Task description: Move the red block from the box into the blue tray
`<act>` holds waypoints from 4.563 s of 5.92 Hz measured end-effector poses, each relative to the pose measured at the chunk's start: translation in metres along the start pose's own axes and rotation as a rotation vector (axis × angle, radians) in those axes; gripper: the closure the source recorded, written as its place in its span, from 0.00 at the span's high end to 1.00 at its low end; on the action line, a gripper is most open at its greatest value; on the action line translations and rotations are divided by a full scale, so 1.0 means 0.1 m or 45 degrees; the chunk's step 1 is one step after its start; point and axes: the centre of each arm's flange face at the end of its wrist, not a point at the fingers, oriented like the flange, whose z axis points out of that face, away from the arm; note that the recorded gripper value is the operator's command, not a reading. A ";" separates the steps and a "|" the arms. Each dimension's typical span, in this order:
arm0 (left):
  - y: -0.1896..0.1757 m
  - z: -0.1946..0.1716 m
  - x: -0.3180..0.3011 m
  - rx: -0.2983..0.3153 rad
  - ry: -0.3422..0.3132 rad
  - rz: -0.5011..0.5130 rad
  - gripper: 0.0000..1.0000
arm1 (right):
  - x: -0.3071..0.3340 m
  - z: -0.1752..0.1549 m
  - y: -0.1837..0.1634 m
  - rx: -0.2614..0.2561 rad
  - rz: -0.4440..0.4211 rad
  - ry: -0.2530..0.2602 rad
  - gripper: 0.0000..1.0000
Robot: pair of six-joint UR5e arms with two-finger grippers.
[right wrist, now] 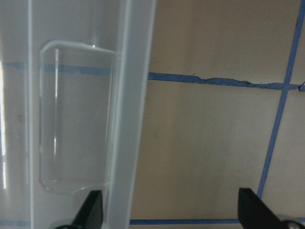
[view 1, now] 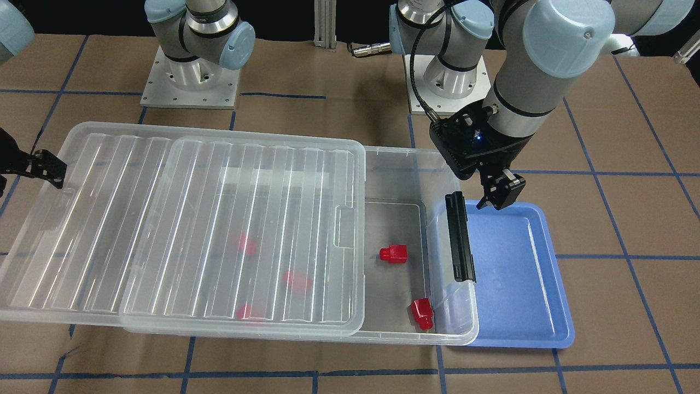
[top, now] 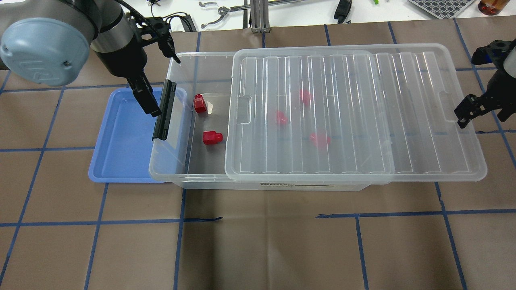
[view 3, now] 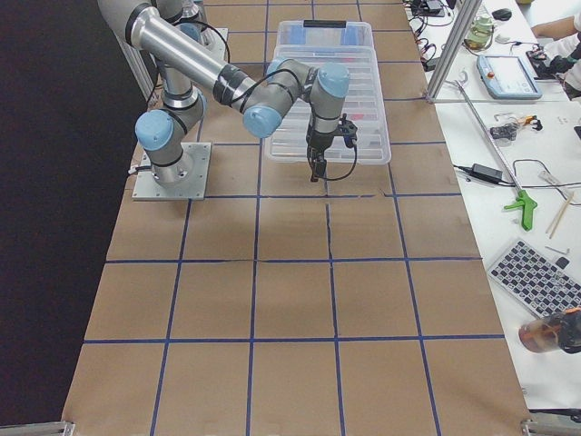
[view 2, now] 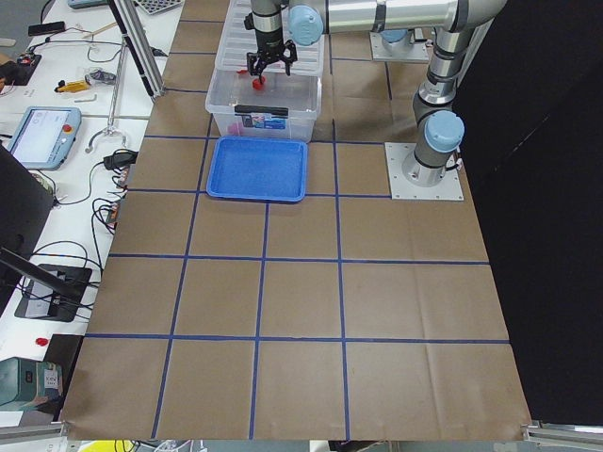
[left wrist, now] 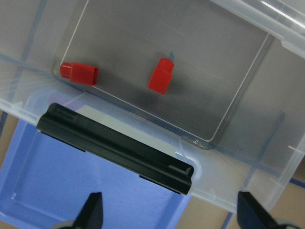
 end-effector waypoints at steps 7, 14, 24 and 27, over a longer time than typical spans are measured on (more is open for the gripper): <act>-0.58 1.49 0.01 0.110 0.014 0.371 0.96 | 0.32 -0.36 0.03 0.118 0.066 0.015 1.00; -0.73 2.46 -0.19 0.107 0.124 0.379 0.17 | -1.98 -2.08 -0.26 0.198 0.190 -0.060 1.00; 0.52 0.30 -0.44 0.158 -0.021 0.292 0.12 | -2.33 -2.09 -0.18 0.091 0.187 -0.129 1.00; 1.34 0.69 -0.89 0.152 0.043 0.435 0.12 | -2.02 -2.10 -0.20 0.102 0.250 -0.113 1.00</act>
